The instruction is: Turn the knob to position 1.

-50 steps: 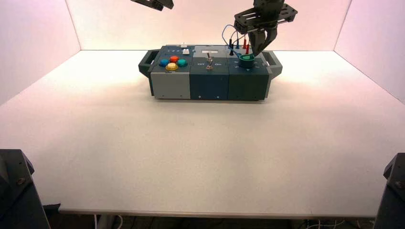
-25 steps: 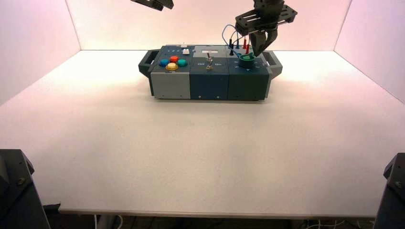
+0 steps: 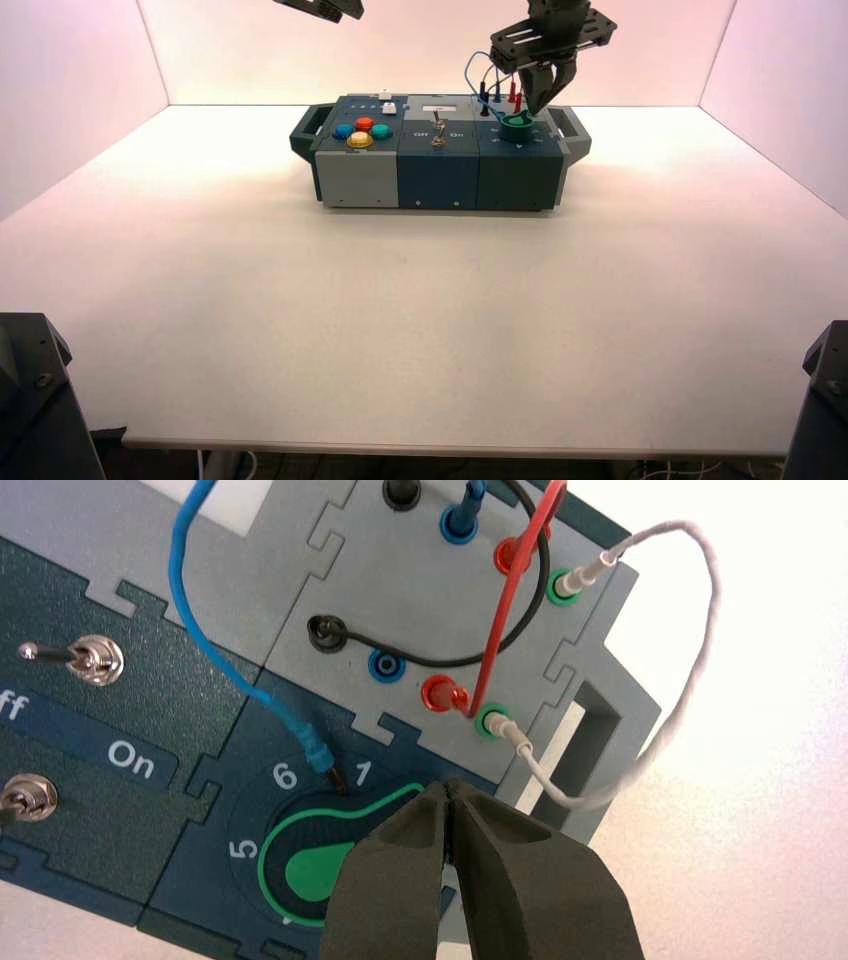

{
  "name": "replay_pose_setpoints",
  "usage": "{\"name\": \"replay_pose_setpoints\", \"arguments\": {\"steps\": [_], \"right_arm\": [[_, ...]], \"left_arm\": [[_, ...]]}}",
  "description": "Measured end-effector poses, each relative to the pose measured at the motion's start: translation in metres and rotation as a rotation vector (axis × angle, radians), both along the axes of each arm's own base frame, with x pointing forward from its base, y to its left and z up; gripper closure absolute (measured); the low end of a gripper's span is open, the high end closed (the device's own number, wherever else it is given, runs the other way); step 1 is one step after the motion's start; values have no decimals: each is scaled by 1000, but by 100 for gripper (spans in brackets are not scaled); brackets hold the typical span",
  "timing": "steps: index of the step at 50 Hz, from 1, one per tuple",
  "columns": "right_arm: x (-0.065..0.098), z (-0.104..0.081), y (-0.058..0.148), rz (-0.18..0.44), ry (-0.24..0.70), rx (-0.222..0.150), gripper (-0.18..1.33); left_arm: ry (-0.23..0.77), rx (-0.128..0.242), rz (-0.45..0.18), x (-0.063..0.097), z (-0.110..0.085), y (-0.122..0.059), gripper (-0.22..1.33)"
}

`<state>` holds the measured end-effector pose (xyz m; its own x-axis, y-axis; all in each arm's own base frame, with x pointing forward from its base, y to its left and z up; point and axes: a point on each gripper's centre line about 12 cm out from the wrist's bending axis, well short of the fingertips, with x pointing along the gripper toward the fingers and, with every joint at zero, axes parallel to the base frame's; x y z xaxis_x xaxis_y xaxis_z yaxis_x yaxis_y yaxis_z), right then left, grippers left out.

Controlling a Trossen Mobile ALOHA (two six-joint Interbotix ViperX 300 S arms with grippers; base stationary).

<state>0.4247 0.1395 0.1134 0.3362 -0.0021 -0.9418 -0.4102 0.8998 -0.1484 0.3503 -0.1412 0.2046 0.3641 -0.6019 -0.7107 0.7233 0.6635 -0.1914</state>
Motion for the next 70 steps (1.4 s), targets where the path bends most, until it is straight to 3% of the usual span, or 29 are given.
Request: {"name": "replay_pose_setpoints", "arguments": {"steps": [30,70], "right_arm": [[1,0,1,1,7,2,129],[-3,0,10,-12,24,38,129]], "left_arm": [[-3,1,1,0,0,-1,2],[-5,1,-2,-1,0,-3,2]]}}
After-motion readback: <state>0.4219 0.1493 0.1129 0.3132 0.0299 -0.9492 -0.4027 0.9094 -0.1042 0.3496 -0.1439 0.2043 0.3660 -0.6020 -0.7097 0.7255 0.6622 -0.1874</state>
